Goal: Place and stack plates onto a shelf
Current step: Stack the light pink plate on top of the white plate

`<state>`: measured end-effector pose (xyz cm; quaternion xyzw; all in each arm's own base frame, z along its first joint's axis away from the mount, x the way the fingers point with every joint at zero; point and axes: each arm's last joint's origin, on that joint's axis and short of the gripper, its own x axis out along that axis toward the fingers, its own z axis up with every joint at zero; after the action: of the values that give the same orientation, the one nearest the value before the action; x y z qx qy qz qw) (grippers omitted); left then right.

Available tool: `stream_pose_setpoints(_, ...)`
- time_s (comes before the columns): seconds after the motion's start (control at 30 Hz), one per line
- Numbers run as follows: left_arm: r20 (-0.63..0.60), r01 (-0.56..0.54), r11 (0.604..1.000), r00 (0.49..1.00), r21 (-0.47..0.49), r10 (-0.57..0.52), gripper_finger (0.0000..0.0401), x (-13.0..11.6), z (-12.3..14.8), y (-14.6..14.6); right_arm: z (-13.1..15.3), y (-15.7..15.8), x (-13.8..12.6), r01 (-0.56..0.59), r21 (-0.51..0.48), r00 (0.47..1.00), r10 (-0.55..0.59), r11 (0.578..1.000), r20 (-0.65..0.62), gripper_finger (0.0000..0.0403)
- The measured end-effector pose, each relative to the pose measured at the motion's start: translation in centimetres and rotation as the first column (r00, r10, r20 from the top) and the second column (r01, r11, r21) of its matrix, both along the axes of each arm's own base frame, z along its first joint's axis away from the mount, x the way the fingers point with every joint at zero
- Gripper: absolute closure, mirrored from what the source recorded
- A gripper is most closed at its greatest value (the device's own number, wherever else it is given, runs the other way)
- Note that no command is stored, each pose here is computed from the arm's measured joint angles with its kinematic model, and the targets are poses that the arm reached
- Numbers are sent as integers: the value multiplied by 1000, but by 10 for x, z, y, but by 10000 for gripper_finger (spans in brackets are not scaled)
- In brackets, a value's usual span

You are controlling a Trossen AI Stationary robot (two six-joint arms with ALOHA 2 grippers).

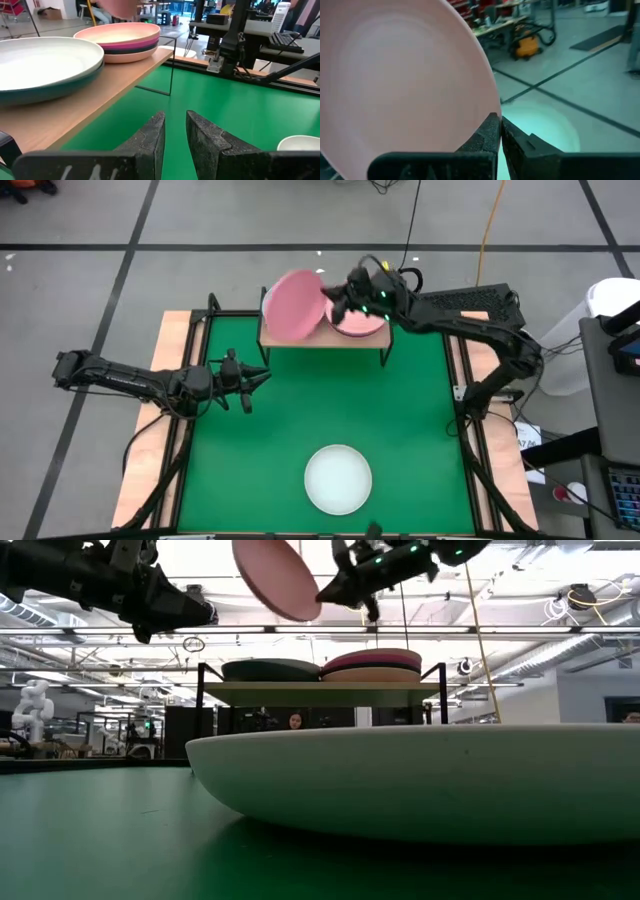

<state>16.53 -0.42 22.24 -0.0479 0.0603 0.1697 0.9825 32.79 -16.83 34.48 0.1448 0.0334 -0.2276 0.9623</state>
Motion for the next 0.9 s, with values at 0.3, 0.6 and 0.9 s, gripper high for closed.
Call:
stream_pose_setpoints(0.3, -2, 1, 1000, 1000, 1, -1, 318, 0, 0, 0, -28, -65, 7, 90, 178, 996, -83, 980, -43, 403)
stream_pose_setpoints(0.6, -3, 3, 1000, 1000, 4, -3, 318, 0, 0, 0, -45, -68, 15, -10, 199, 996, 27, 980, -80, 392)
stream_pose_setpoints(0.9, 1, 3, 1000, 1000, -4, -3, 318, 0, 0, 0, -45, -68, 15, 17, 182, 996, -1, 983, -89, 353)
